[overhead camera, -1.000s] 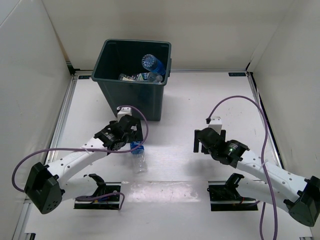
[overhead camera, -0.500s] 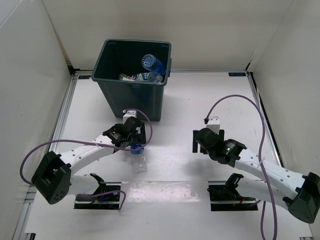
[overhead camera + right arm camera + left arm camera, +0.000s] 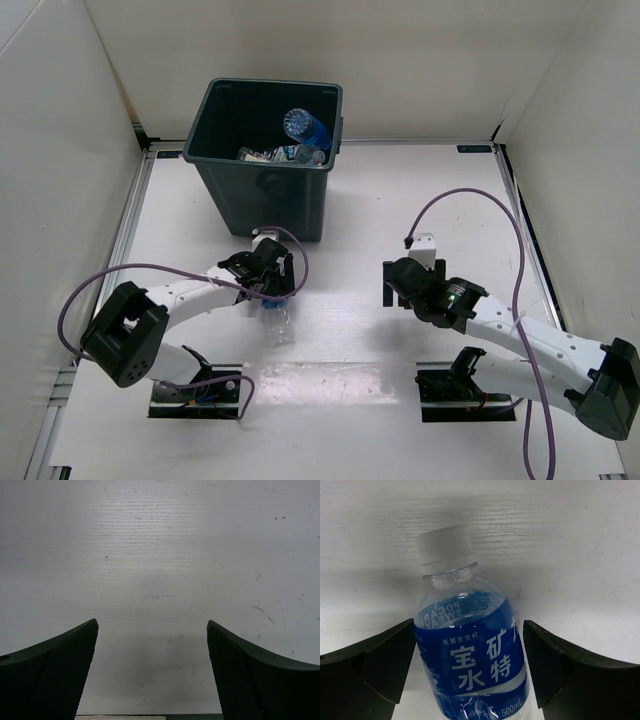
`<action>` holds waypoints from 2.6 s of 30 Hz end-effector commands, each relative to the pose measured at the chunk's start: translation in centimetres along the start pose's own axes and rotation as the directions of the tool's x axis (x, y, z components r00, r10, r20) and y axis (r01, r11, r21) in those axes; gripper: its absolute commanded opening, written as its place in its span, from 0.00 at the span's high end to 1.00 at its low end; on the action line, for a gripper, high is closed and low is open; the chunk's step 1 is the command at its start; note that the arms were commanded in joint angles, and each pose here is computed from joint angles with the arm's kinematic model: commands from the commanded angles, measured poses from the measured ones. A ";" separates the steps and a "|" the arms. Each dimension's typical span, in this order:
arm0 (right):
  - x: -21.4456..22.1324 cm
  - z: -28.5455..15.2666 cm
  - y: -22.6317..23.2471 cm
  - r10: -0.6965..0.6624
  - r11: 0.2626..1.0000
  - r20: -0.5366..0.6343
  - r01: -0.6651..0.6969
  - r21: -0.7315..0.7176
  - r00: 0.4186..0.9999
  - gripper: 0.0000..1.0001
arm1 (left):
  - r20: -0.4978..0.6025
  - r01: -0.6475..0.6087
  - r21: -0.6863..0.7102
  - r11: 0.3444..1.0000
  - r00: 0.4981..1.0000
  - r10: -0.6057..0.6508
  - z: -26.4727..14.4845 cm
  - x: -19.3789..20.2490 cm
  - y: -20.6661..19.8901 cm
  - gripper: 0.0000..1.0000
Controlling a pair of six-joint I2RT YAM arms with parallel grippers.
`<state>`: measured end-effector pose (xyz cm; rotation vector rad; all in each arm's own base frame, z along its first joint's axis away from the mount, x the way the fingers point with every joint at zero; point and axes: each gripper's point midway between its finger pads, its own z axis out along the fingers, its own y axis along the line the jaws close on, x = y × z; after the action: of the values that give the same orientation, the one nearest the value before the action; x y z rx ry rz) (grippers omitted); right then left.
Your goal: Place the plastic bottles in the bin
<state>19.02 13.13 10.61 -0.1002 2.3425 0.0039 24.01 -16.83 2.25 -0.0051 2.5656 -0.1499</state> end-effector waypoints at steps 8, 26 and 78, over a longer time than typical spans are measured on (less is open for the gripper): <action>-1.7 -0.7 0.3 0.012 1.000 0.046 -0.013 0.022 0.999 0.10 | 0.086 0.028 0.079 0.996 0.996 -0.034 -2.4 -2.2 -0.8 0.31; -1.9 -0.8 0.3 0.013 0.999 0.049 -0.015 0.034 0.999 0.10 | 0.772 0.003 0.084 0.996 0.632 -0.067 -32.0 -21.8 3.7 0.37; -2.3 -1.4 0.3 0.014 0.999 0.077 -0.018 0.040 0.997 0.10 | 0.523 -0.083 -0.147 0.986 0.839 0.148 -15.7 -16.1 3.1 0.00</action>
<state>18.97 13.26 11.23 -0.1161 2.3190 -0.0564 29.58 -11.11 23.55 -0.0365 2.0522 0.0046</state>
